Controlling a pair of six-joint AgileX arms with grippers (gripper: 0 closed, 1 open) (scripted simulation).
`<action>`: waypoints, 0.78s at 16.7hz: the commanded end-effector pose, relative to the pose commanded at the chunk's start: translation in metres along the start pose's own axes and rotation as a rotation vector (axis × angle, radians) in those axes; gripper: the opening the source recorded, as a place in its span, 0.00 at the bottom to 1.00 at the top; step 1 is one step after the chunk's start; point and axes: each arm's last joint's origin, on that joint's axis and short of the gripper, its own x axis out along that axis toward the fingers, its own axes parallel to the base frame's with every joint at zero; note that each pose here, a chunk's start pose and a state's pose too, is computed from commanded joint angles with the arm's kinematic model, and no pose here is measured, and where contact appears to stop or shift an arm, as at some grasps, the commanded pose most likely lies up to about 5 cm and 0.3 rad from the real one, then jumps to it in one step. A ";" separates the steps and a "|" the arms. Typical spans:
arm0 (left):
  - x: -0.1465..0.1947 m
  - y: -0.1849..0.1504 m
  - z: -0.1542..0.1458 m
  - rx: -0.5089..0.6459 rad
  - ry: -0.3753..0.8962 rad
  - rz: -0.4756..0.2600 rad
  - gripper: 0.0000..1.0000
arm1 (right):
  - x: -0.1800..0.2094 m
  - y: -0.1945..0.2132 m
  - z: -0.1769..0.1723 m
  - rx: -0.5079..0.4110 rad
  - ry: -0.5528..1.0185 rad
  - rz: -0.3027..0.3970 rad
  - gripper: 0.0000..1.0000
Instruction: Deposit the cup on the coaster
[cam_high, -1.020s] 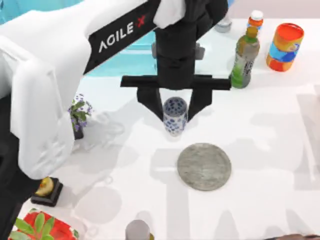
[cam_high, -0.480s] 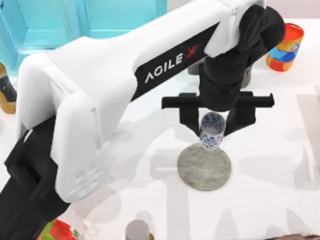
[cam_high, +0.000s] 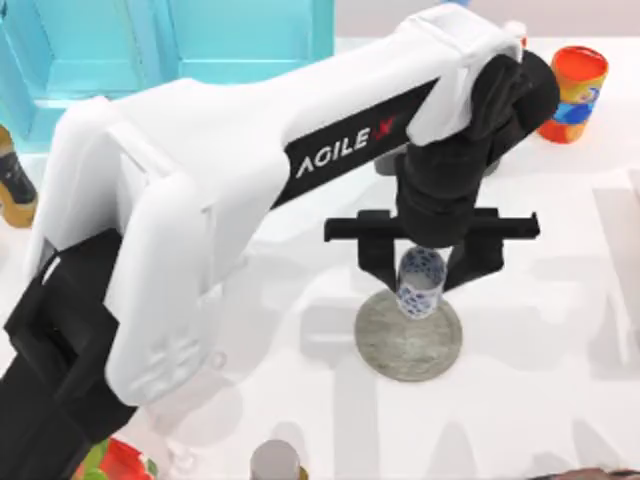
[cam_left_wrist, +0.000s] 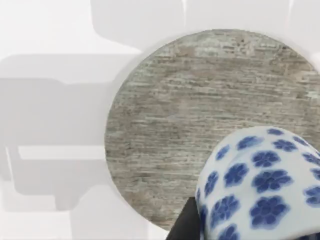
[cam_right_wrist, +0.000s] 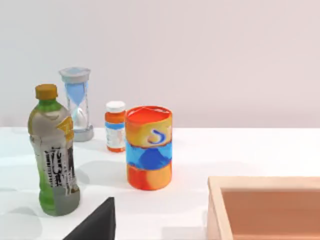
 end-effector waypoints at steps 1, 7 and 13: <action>0.010 0.000 0.000 0.000 0.001 0.001 0.00 | 0.000 0.000 0.000 0.000 0.000 0.000 1.00; 0.033 0.000 -0.002 0.001 -0.001 -0.002 0.00 | 0.000 0.000 0.000 0.000 0.000 0.000 1.00; 0.033 0.000 -0.002 0.001 -0.001 -0.002 0.30 | 0.000 0.000 0.000 0.000 0.000 0.000 1.00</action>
